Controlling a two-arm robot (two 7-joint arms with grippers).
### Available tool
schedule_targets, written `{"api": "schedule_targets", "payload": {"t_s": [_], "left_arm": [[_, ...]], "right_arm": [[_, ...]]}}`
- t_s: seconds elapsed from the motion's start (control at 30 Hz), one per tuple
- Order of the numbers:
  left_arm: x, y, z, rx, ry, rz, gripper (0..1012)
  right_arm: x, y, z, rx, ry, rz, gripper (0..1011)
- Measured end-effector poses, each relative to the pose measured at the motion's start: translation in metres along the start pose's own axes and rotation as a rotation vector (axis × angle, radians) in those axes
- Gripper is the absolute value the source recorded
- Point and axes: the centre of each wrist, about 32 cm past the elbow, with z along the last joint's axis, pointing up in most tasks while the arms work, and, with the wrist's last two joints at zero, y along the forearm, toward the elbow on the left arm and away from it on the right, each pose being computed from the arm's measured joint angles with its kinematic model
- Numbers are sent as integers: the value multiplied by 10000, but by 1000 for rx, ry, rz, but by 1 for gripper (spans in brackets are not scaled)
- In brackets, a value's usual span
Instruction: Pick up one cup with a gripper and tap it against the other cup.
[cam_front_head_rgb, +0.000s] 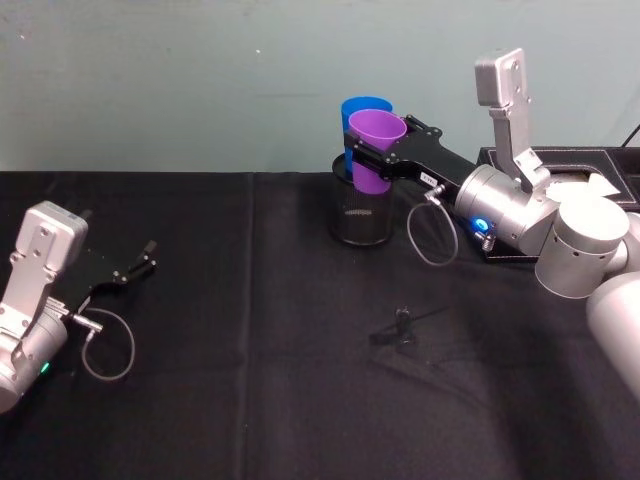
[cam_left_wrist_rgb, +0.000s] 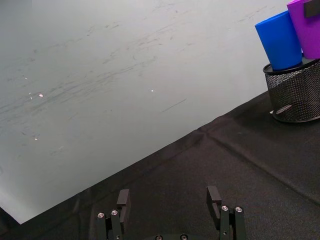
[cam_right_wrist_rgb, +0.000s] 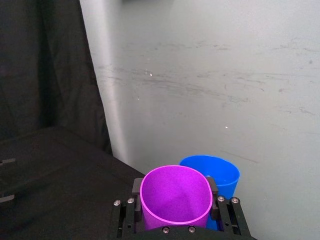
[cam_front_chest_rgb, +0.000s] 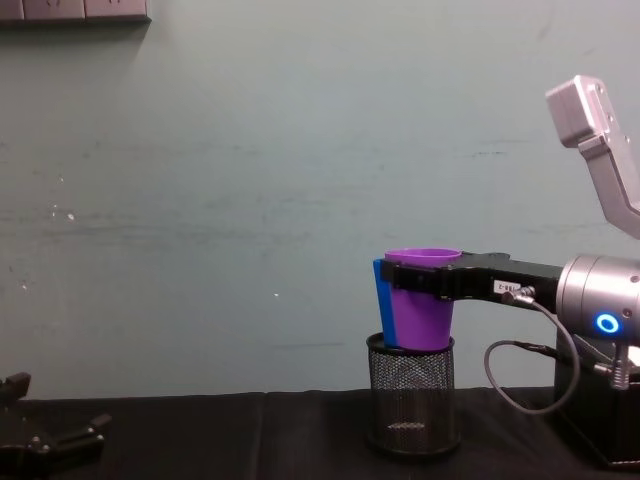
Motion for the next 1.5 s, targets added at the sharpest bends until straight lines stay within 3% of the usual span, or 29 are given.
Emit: {"api": "schedule_targets", "payload": {"t_s": [1.5], "left_arm": [[0, 0, 0, 0, 0, 0, 1000]], "right_arm": [[0, 0, 0, 0, 0, 0, 735]]}}
